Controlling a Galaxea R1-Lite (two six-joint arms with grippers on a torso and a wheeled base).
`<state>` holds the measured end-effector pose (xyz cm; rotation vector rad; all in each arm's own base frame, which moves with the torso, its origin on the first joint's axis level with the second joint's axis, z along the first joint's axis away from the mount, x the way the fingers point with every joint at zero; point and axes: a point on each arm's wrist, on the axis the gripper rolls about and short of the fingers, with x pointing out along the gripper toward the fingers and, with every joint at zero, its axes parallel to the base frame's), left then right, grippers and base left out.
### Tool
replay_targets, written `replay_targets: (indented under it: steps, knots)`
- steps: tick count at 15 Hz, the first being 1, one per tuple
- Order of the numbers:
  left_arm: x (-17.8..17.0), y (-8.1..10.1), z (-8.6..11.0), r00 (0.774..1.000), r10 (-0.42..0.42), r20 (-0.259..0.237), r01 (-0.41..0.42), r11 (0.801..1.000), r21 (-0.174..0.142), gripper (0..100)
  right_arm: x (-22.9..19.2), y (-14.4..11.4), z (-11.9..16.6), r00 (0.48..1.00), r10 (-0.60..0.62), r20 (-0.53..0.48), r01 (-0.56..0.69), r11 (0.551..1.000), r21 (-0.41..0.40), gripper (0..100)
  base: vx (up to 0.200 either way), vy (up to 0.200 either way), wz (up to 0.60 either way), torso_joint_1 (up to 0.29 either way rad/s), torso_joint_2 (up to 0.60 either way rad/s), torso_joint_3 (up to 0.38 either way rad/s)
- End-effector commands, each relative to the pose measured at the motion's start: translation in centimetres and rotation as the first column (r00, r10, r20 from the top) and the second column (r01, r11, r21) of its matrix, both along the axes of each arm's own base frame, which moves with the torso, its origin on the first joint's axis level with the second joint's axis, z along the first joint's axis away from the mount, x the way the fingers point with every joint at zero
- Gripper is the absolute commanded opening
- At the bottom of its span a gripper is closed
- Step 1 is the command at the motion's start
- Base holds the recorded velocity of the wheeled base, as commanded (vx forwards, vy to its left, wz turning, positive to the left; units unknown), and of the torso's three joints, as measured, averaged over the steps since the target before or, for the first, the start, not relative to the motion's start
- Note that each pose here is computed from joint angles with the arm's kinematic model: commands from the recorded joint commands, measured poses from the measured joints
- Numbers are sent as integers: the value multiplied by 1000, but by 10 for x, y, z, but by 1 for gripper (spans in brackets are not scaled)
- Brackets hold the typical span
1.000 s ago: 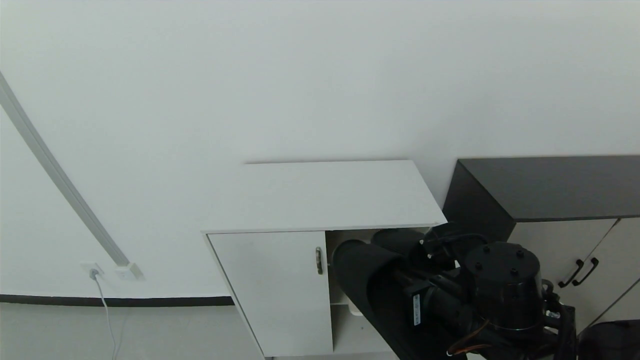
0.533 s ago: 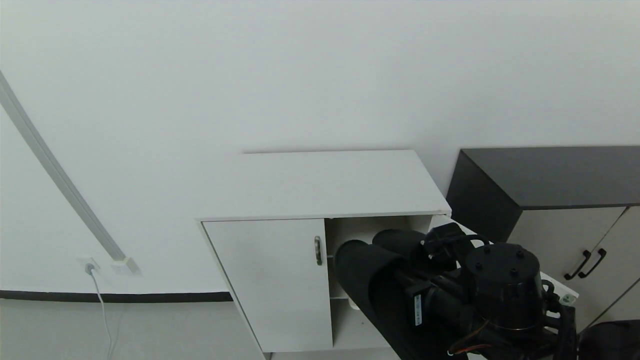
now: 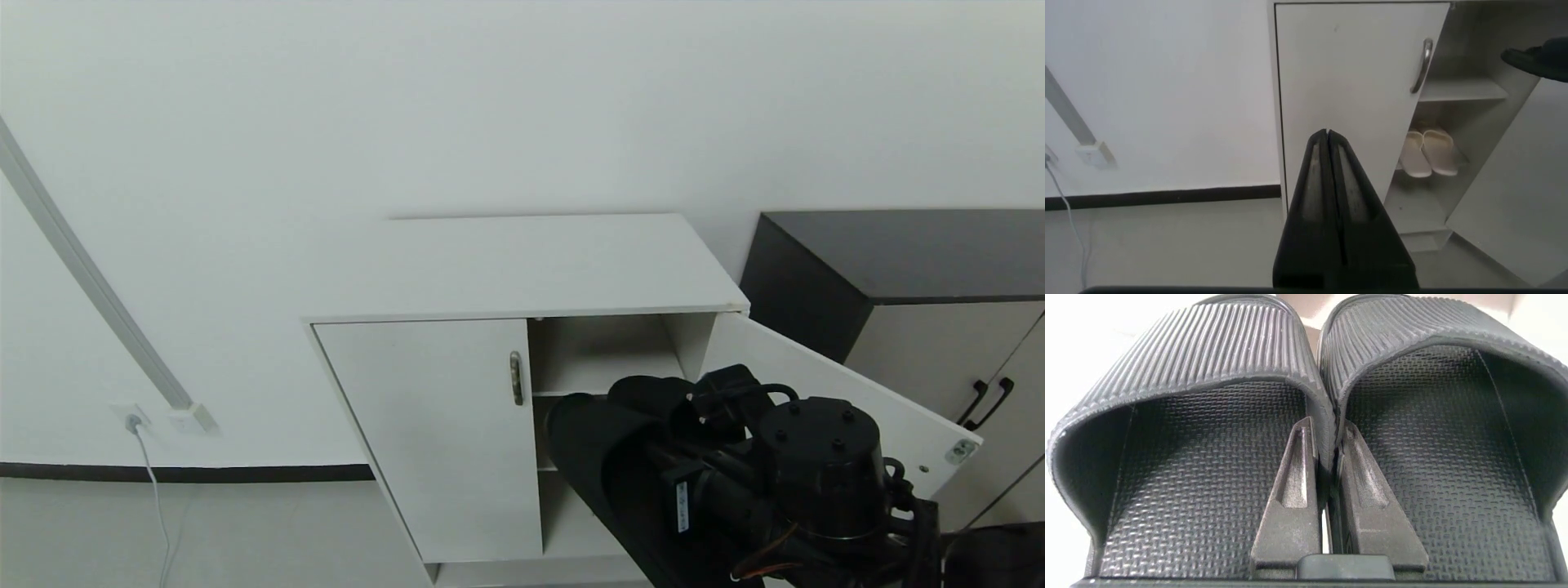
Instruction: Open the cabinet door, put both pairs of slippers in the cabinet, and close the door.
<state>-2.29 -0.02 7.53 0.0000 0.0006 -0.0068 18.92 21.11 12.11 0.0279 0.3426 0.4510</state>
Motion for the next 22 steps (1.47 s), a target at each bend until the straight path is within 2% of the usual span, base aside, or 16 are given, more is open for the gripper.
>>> replay_targets:
  steps: [1,13,22]
  knots:
    - [0,0,0,1000,1,-2,-1,1000,0,0,0,0,-1,1000,0,-2,0,1000,-1,0,0,0,0,-222,544,325]
    - [0,0,0,1000,-1,-1,1,1000,5,0,2,-3,-4,1000,-14,-9,14,1000,-14,0,0,0,0,-180,503,319]
    - [0,0,0,1000,1,-2,-1,1000,0,0,5,-1,-15,1000,-10,-5,10,999,-37,0,0,0,0,-89,455,363]
